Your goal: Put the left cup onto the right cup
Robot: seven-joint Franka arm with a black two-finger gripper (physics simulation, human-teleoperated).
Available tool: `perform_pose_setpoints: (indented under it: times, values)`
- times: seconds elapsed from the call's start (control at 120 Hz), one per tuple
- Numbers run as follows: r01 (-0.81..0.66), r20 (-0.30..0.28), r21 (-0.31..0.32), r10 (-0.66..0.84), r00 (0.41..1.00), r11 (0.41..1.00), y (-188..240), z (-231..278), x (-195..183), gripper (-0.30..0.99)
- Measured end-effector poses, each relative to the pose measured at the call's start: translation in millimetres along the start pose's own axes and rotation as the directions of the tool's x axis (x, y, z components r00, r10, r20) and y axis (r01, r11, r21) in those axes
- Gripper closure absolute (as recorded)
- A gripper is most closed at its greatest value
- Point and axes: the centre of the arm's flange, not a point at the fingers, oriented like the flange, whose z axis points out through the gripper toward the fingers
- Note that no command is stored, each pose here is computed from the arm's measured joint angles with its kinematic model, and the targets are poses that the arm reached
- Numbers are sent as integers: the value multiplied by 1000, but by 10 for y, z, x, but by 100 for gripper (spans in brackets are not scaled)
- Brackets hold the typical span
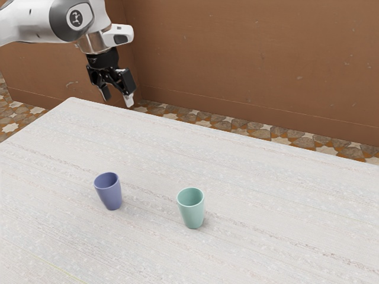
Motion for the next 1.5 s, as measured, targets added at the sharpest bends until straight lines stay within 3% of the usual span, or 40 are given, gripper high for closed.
perform_pose_setpoints:
  times: [0.575, 0.742, 1.017, 1.5]
  values:
    - [-5, -2, -1, 5, 1000, 1000, 3, -11, -7, 0]
    - [-4, 12, -11, 4, 1000, 1000, 40, 33, -176, 0]
    - [9, 65, -41, -6, 998, 999, 88, 443, -525, 0]
    - [37, 108, -37, -33, 994, 999, 40, 1162, -730, 0]
